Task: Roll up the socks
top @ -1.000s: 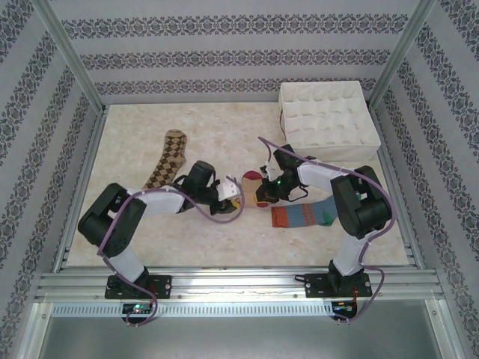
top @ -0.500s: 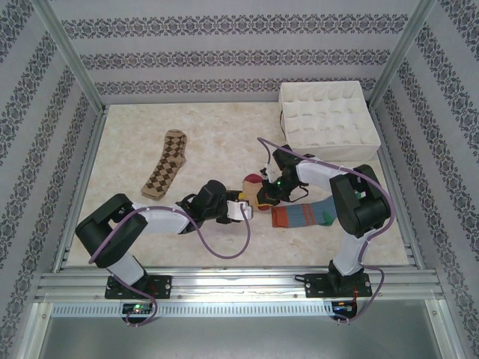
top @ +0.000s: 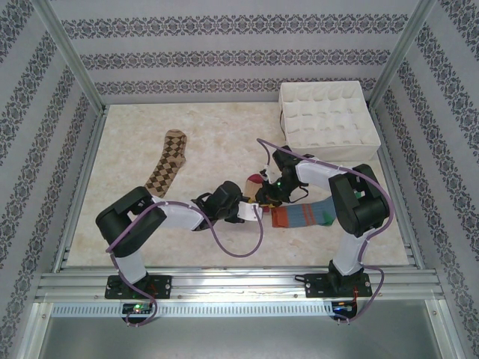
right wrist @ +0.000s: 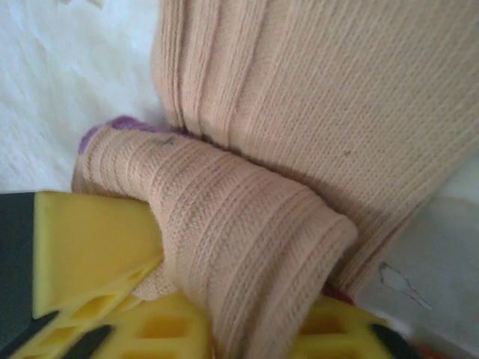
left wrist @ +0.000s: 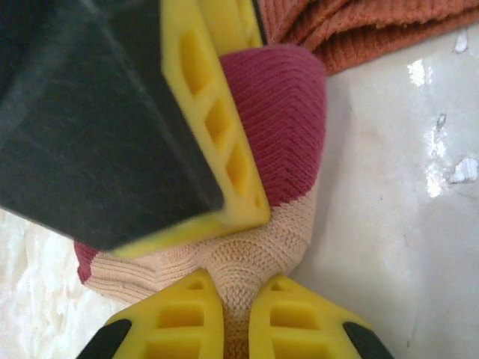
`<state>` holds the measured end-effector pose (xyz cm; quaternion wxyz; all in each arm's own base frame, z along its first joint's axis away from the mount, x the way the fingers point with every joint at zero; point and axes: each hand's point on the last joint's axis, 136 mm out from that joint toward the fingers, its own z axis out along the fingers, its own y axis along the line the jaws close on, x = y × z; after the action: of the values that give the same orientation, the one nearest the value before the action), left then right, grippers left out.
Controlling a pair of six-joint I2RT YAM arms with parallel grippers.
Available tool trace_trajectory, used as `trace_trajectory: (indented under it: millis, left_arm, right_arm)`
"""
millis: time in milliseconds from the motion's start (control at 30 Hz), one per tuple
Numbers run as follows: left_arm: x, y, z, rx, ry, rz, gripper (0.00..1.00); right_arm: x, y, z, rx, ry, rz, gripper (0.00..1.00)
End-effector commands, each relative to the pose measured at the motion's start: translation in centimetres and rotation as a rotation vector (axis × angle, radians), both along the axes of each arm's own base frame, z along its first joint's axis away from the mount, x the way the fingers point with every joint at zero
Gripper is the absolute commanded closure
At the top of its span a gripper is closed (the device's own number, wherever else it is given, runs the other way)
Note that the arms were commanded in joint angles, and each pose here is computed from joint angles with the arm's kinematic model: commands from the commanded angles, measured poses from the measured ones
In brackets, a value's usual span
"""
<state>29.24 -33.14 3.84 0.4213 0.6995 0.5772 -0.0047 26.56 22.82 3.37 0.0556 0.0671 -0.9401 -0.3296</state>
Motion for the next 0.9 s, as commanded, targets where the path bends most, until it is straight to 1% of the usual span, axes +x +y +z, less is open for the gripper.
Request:
trace_trajectory:
  millis: [0,67,133,233,300,433,500,667,767,867]
  left_arm:
    - [-2.4,0.8,-1.9,0.002,0.212,-0.005,0.95]
    - [-3.1,0.7,-1.4,-0.051,0.333,-0.005,0.95]
    - [-3.6,0.7,-0.7,-0.095,0.47,0.005,0.95]
    - [-3.6,0.8,0.2,-0.149,0.656,0.042,0.99]
    - [-3.5,0.8,0.6,-0.186,0.778,0.063,1.0]
    - [-2.8,1.2,0.7,-0.23,0.954,0.113,1.0]
    - [-2.7,1.4,0.2,-0.222,1.015,0.14,1.0]
    - [-2.1,1.7,-0.8,-0.209,1.1,0.192,1.0]
    - [-1.7,1.7,-1.3,-0.219,1.124,0.208,0.99]
    - [-1.3,1.7,-1.5,-0.218,1.106,0.218,0.97]
  right_arm:
    - [-2.0,-0.3,0.4,-0.001,0.032,0.028,0.58]
    - [-1.5,-0.4,1.5,0.022,-0.024,0.022,0.5]
    - [-0.9,-0.7,2.4,0.034,-0.079,-0.002,0.46]
    - [0.1,-1.3,3.1,0.048,-0.16,-0.045,0.45]
    - [0.8,-1.5,3.3,0.047,-0.206,-0.067,0.44]
    - [1.6,-1.1,3.5,0.07,-0.257,-0.088,0.44]
    - [2.1,-0.9,3.5,0.077,-0.28,-0.095,0.44]
    - [2.6,0.0,2.4,0.06,-0.277,-0.072,0.44]
    - [2.6,0.5,1.4,0.04,-0.264,-0.05,0.45]
    - [2.4,0.6,0.3,0.012,-0.239,-0.042,0.5]
